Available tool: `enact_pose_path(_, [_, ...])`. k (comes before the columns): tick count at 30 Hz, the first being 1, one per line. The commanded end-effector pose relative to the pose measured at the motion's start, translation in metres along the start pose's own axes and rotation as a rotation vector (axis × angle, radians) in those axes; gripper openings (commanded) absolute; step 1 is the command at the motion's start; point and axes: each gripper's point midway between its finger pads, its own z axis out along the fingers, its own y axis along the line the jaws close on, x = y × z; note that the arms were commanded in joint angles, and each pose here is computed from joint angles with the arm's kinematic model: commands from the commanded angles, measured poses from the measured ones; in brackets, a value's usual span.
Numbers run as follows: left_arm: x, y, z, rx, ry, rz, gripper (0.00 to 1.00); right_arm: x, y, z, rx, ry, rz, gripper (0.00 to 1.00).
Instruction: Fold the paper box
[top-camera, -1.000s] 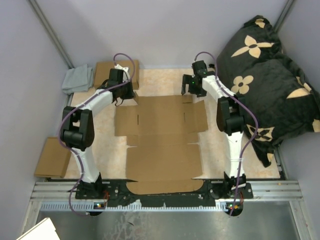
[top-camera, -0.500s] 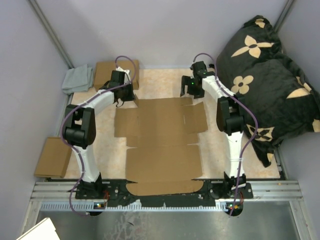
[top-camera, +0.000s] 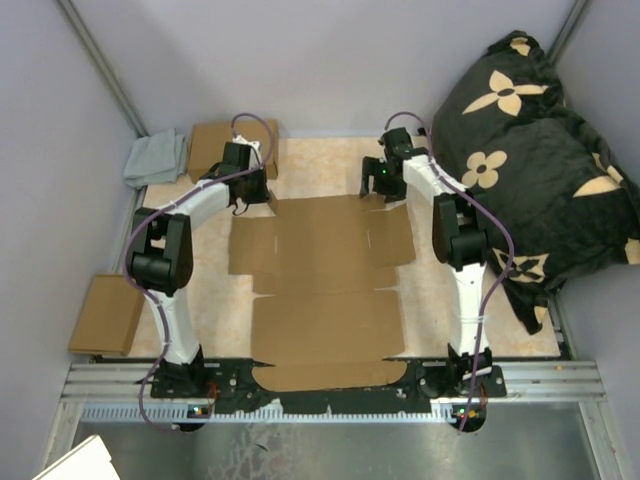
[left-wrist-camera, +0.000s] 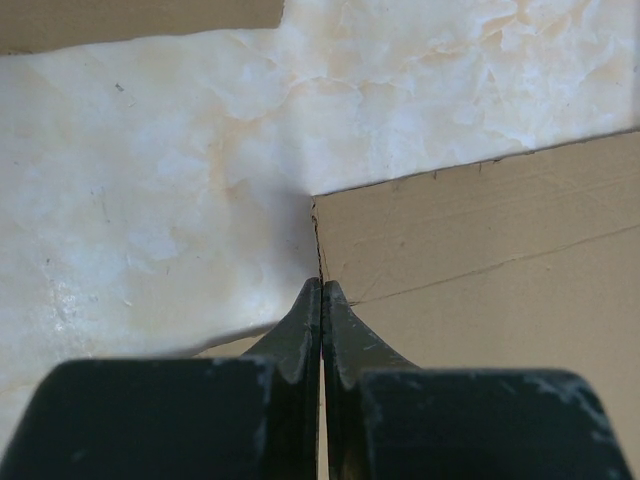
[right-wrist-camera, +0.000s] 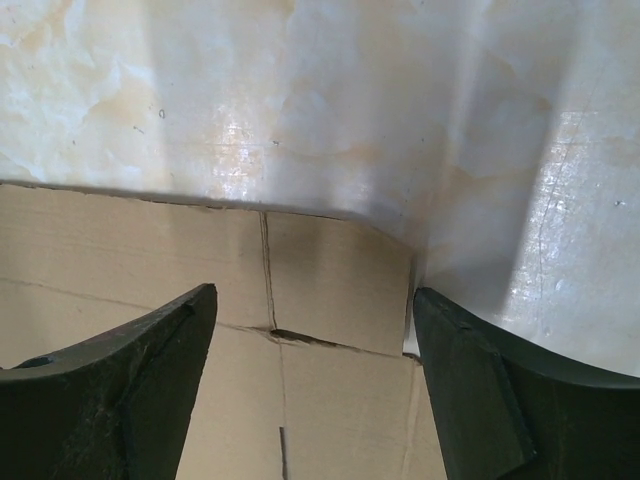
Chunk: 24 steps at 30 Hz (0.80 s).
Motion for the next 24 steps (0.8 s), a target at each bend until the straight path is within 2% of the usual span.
enact_pose_path(1, [-0.001, -0.002, 0.005, 0.006, 0.005, 0.01, 0.0, 0.019, 0.016, 0.001, -0.04, 0.043, -0.031, 0.8])
enact_pose_path(12, [-0.005, -0.007, 0.003, 0.025, -0.001, 0.01, 0.0, 0.0, 0.063, -0.04, -0.016, -0.064, -0.137, 0.7])
enact_pose_path(24, [0.003, -0.01, 0.008, 0.033, 0.021, 0.012, 0.0, -0.003, 0.105, -0.057, -0.097, -0.108, -0.171, 0.7])
